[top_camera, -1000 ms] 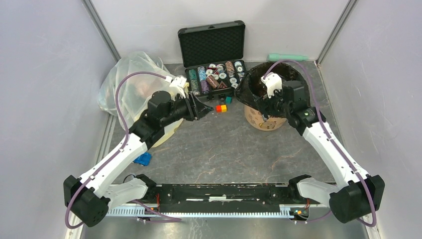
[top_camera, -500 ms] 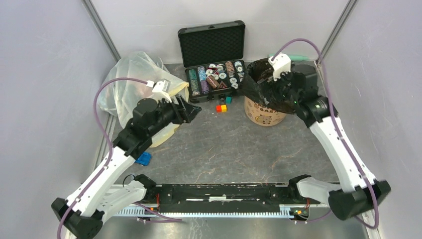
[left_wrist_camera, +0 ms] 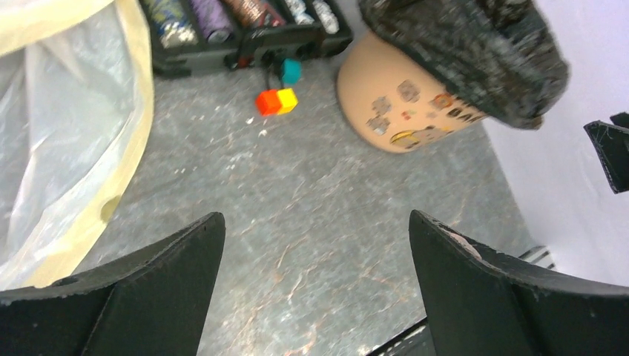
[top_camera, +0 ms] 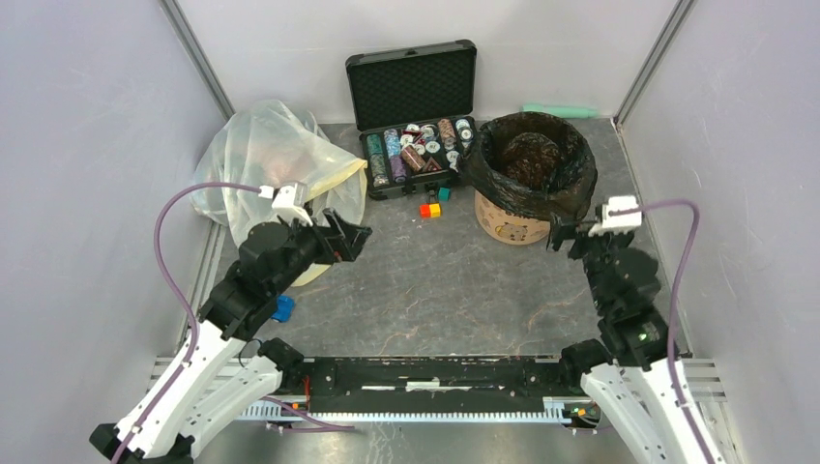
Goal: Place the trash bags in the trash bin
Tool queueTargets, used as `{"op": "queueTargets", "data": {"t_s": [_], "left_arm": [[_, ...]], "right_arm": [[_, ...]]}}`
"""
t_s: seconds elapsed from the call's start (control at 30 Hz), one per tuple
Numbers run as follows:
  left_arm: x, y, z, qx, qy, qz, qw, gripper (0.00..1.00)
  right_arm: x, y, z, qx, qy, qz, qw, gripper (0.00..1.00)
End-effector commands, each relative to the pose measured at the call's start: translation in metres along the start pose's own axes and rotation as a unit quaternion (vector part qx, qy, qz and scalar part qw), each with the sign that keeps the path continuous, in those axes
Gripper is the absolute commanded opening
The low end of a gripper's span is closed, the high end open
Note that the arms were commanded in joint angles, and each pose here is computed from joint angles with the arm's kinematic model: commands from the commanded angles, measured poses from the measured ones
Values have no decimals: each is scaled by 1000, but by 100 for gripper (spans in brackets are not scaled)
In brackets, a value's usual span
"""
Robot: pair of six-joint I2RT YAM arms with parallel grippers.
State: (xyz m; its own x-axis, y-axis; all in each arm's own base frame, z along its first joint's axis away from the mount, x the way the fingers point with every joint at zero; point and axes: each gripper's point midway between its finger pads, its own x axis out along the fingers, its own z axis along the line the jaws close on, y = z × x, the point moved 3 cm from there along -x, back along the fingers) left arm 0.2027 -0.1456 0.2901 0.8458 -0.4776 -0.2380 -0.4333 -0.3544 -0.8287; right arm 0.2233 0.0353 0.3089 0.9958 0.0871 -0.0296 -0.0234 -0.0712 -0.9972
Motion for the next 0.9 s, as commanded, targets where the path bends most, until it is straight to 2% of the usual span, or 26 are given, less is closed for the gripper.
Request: {"op": "queueTargets", "data": {"t_s": [0.0, 0.2, 0.43, 0.53, 0.67, 0.87], "left_arm": [[-4, 18, 25, 15, -43, 5, 999, 100], [-8, 32, 39, 21, -48, -10, 999, 100], [12, 53, 55, 27, -43, -38, 998, 100], [26, 64, 66, 27, -58, -41, 997, 100], [42, 62, 84, 49, -95, -83, 991, 100], [47, 34, 127, 131, -224, -144, 955, 100]], "right_arm": [[-7, 37, -24, 99, 110, -49, 988, 98], [-13, 100, -27, 139, 134, -77, 978, 98], [2, 180, -30, 93, 171, -42, 980, 98], [7, 187, -26, 68, 157, -43, 984, 98], [14, 193, -17, 1, 115, -33, 993, 98], [16, 196, -32, -37, 146, -48, 987, 98]]}}
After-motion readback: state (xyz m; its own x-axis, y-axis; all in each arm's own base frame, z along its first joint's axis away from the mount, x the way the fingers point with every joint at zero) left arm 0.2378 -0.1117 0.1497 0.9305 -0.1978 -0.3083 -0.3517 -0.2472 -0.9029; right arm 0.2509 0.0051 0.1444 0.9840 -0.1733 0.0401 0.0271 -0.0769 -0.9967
